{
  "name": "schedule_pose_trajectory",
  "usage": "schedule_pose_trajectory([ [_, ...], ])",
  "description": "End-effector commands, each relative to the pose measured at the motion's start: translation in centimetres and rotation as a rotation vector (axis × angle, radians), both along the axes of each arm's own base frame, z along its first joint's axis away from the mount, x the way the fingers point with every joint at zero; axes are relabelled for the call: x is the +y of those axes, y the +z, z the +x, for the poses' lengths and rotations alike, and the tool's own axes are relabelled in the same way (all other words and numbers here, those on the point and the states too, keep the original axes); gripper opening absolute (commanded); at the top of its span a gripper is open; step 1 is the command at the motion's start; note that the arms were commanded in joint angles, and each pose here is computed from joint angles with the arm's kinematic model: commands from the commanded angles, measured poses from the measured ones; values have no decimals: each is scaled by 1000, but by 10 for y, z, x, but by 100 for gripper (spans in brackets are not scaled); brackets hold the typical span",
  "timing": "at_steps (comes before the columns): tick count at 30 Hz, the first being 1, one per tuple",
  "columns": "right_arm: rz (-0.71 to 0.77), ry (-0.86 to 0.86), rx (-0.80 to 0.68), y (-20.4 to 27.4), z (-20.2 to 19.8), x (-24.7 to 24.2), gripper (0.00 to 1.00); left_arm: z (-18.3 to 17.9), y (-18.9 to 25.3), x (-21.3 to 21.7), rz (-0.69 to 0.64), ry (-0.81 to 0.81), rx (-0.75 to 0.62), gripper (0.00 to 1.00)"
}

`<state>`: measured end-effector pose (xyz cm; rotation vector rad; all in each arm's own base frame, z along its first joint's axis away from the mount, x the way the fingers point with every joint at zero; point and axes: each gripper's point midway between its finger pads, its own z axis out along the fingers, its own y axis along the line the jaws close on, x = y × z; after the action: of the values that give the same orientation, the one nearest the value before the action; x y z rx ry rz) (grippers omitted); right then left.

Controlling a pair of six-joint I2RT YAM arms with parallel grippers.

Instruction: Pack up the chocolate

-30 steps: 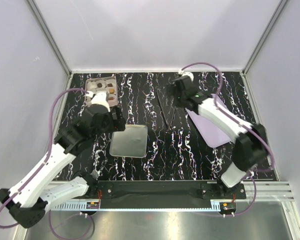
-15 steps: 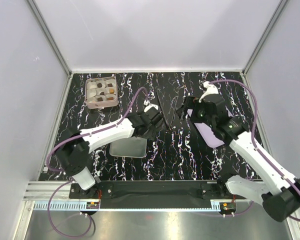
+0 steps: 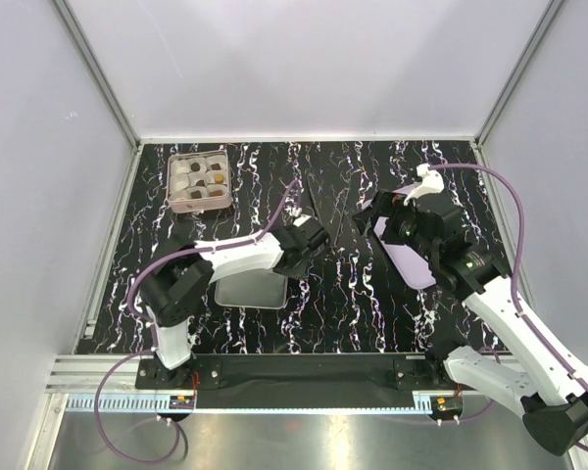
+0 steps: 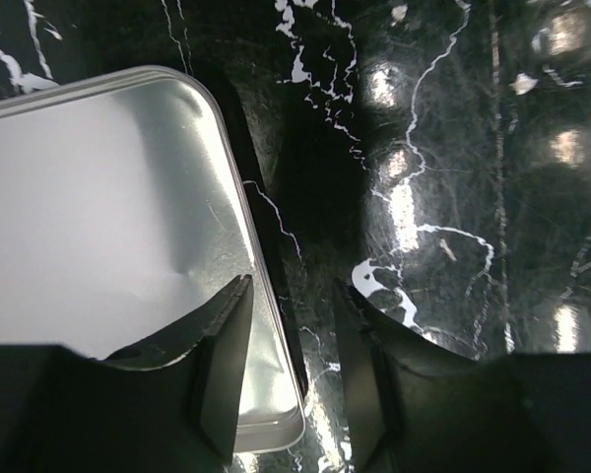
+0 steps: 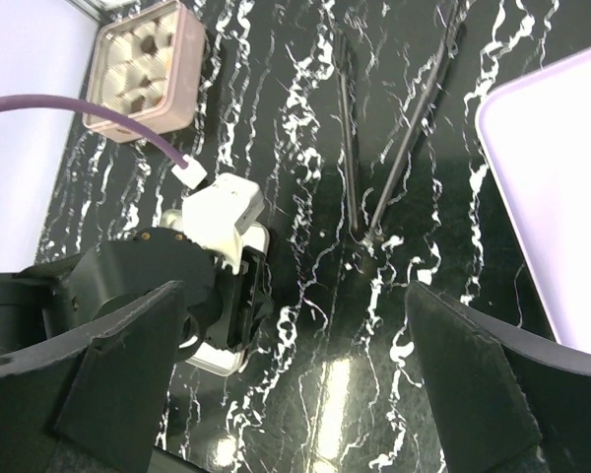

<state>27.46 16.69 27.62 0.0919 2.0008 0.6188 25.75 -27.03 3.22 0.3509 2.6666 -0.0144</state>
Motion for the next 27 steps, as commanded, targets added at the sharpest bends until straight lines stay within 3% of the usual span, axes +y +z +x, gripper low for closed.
schedule_pose_trajectory([
  [1, 19, -39, -31, 6, 1, -6, 100, 7, -6, -11, -31, 25, -5, 40],
  [8, 29, -87, -63, 3, -7, -20, 100, 4, -25, 0, -10, 77, 33, 30],
  [14, 28, -55, -75, 5, -7, -15, 100, 0, -3, -3, -57, 65, 25, 5],
  [15, 31, -45, -71, 4, -7, -13, 100, 3, 11, -6, -86, 61, 7, 0],
  [18, 64, 26, -71, 7, -7, 3, 100, 1, 54, -16, -172, 15, -18, 0],
  [22, 85, 273, -110, 13, -20, 39, 100, -13, 121, -34, -327, -109, -16, 0],
  [27, 43, 378, -360, 50, -20, 46, 100, -38, 191, -28, -416, -257, -43, 0],
])
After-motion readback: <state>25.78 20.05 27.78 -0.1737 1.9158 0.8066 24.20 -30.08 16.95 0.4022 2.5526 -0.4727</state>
